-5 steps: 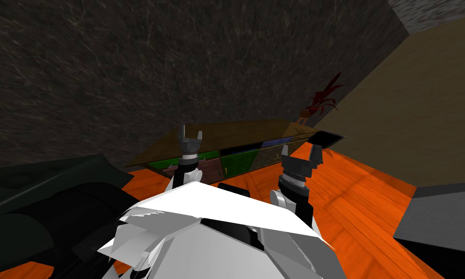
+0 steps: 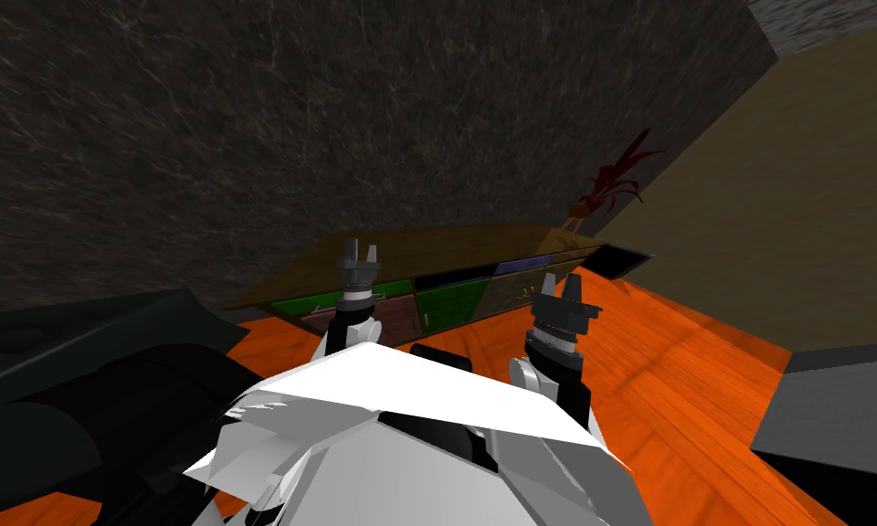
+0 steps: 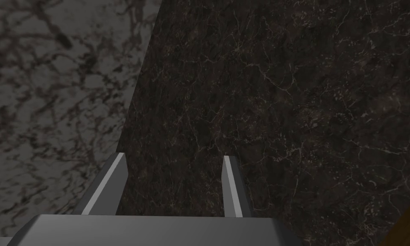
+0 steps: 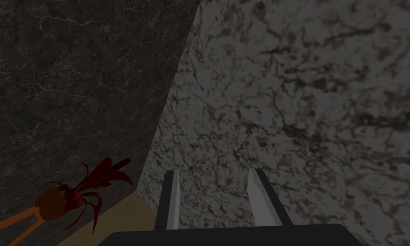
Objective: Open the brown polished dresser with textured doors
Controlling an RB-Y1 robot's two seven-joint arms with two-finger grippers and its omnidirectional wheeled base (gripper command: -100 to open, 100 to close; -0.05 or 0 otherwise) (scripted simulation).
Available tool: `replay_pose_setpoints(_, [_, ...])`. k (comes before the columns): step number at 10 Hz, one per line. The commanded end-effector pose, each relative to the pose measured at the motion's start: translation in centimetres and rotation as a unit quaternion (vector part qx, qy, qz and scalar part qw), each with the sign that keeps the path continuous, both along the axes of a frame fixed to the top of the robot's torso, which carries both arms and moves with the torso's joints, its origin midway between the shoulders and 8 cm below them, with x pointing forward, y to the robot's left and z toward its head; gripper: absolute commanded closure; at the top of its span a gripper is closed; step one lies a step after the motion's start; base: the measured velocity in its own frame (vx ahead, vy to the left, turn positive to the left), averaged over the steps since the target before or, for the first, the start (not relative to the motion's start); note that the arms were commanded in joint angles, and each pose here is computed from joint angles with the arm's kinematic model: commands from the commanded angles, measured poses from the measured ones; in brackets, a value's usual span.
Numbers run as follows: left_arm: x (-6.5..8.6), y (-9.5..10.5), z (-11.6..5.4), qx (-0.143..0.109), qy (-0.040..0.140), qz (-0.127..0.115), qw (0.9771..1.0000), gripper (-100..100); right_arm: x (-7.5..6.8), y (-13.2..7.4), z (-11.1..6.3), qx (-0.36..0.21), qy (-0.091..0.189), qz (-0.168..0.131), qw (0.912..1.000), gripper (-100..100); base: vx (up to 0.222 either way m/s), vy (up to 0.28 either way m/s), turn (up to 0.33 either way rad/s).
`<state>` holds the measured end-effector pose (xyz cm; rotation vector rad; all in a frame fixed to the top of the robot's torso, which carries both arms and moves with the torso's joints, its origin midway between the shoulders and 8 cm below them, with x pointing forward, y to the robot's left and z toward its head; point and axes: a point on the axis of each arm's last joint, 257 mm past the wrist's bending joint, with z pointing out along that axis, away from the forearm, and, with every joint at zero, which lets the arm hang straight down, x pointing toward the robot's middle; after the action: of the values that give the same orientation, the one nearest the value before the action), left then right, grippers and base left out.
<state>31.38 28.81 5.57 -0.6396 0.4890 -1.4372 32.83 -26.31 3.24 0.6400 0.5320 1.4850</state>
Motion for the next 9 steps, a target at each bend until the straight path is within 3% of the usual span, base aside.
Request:
replay_pose_setpoints(1, [0.0,0.0,0.0,0.000,0.000,0.000,1.0000,0,0.0,0.0,0.0,0.000,0.000,0.000,1.0000,0,0.000,0.000,0.000])
replay_pose_setpoints(4, [0.0,0.0,0.0,0.000,0.000,0.000,1.0000,0,0.0,0.0,0.0,0.000,0.000,0.000,1.0000,0,0.000,0.000,0.000])
replay_pose_setpoints(5, [0.0,0.0,0.0,0.000,0.000,0.000,1.0000,0,0.3,0.2,-0.3,0.003,0.002,0.022,0.9998,-100,0.001,-0.014,0.128])
replay_pose_setpoints(9, [0.0,0.0,0.0,0.000,0.000,0.000,1.0000,0,1.1,0.0,-1.1,0.046,-0.001,0.077,0.9960,-100,-0.018,-0.038,0.153])
